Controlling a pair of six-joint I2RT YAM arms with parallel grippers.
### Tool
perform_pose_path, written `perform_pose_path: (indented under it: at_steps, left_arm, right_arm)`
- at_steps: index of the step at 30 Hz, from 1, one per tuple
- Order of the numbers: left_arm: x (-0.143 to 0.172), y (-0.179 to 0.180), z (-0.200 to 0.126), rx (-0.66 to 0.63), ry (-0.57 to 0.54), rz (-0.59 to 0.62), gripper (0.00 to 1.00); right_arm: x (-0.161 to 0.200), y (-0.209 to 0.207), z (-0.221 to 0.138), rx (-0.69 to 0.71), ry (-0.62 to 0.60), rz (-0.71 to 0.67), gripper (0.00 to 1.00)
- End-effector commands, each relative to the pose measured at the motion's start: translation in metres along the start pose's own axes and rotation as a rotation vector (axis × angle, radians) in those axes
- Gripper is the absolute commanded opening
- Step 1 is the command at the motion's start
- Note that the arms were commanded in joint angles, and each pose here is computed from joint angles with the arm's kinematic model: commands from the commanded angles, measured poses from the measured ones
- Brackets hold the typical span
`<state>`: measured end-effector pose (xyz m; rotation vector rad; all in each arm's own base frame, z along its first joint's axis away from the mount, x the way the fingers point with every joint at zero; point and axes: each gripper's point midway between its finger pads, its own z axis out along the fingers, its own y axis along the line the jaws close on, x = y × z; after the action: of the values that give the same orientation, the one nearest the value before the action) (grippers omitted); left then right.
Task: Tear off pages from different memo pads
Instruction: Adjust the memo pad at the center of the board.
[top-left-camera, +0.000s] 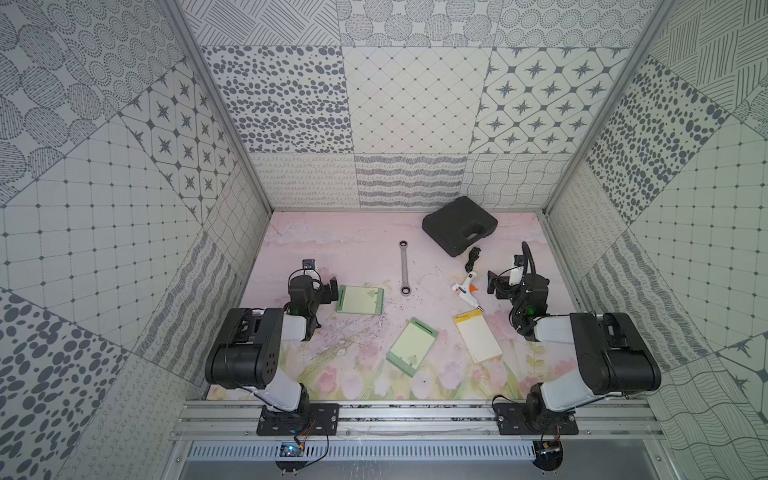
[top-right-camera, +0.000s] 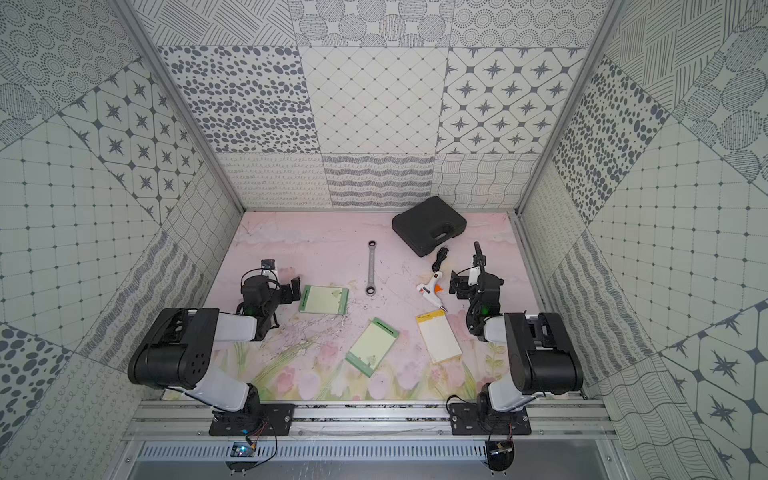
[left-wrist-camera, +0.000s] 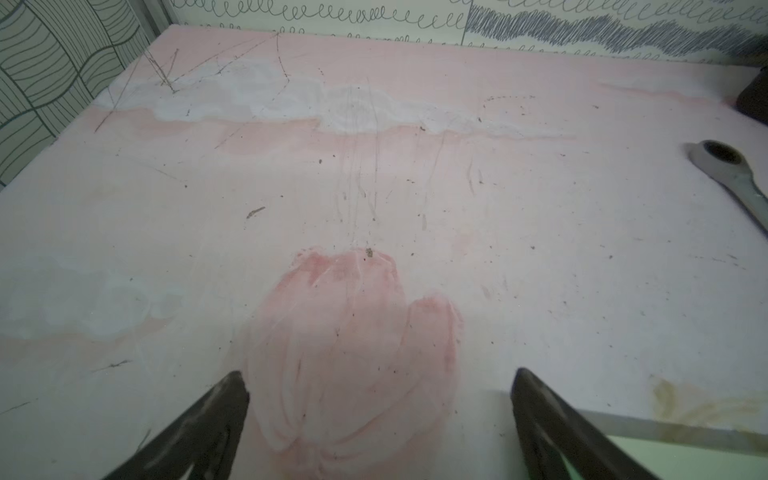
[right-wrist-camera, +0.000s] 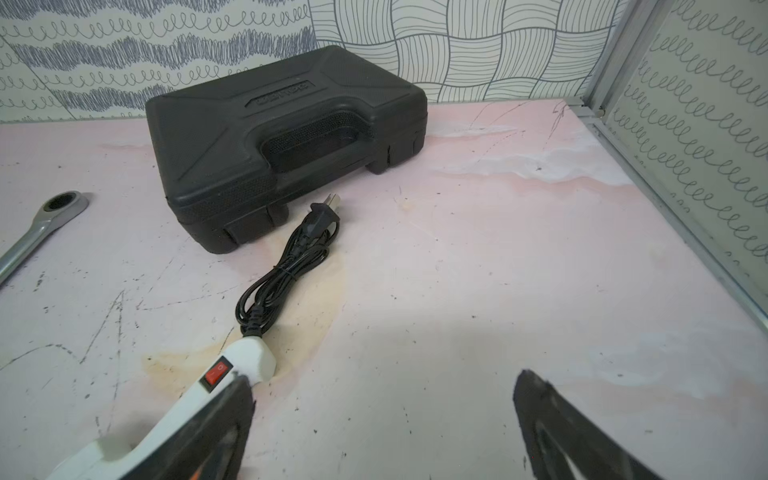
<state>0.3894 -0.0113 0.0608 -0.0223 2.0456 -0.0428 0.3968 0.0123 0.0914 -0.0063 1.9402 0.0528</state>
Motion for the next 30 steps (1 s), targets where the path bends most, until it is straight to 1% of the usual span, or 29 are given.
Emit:
perform_pose_path:
  at_steps: [1,14,16,19,21,22,24,26,28,30]
  left_arm:
    - [-0.021,-0.001,0.0,0.001,-0.078,0.017,1.0]
    - [-0.021,-0.001,0.001,0.008,-0.076,0.01,1.0]
    - [-0.023,0.0,0.001,0.005,-0.08,0.013,0.94]
    - [-0.043,0.004,-0.011,-0.038,-0.077,0.002,0.87]
    - [-0.064,0.005,-0.028,-0.08,-0.082,-0.005,0.86]
    - [-0.07,0.003,-0.035,-0.078,-0.083,-0.043,0.85]
    - [-0.081,-0.006,-0.051,-0.029,-0.075,-0.154,0.78]
    - [-0.085,-0.017,-0.062,0.018,-0.058,-0.254,0.73]
    - [-0.085,-0.032,-0.07,0.096,-0.025,-0.326,0.73]
    - [-0.079,-0.05,-0.076,0.175,0.041,-0.394,0.73]
  right_arm:
    - [-0.015,0.004,0.004,-0.016,-0.056,-0.014,0.99]
    - [-0.016,0.004,0.004,-0.018,-0.058,-0.013,0.99]
    - [-0.02,-0.001,0.004,0.012,-0.067,-0.002,0.99]
    - [-0.041,-0.006,-0.006,0.067,-0.056,-0.003,0.99]
    - [-0.062,0.001,-0.02,0.088,-0.066,-0.037,0.99]
    - [-0.071,0.008,-0.027,0.08,-0.082,-0.053,0.99]
    - [-0.086,0.024,-0.041,0.052,-0.105,-0.063,0.99]
    - [-0.094,0.04,-0.049,0.0,-0.079,-0.027,0.97]
    - [-0.093,0.058,-0.056,-0.065,-0.029,0.01,0.93]
    - [-0.087,0.081,-0.065,-0.147,0.03,0.054,0.91]
